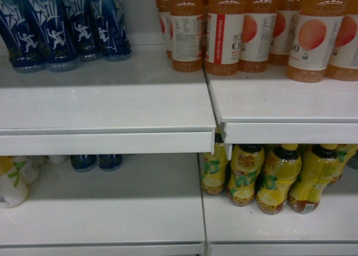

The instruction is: Move water from second to third shelf

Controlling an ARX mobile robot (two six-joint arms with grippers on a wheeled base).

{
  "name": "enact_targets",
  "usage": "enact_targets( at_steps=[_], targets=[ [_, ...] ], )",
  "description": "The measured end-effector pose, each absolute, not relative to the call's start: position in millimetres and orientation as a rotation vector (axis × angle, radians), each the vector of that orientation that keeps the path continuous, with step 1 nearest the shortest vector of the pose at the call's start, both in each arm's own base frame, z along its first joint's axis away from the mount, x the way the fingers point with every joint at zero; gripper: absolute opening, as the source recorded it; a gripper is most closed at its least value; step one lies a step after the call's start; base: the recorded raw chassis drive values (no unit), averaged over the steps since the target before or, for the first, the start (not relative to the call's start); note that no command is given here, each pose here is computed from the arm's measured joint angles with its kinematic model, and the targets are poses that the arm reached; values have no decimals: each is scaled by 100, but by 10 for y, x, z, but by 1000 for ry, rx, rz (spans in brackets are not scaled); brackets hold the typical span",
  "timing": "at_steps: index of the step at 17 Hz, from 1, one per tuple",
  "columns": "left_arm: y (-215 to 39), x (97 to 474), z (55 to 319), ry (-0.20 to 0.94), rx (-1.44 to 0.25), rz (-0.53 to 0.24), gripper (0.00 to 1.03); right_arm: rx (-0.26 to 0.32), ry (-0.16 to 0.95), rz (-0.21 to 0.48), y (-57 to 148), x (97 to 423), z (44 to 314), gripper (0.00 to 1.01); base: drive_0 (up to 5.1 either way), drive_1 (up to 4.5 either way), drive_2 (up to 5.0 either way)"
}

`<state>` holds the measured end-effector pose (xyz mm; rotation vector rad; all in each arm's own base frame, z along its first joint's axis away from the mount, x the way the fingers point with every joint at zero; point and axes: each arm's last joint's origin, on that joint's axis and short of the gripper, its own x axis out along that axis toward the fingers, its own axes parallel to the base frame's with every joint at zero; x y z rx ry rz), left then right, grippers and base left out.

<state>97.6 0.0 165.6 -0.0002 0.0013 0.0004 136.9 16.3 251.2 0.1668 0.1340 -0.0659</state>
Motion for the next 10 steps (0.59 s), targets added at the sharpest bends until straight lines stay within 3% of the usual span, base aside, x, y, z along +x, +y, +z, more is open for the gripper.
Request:
enact_targets(
  at_steps=[10],
  targets=[
    [0,976,1656,2,0,0,98,167,132,-66,163,1368,2515,43,-502,243,243]
  ],
)
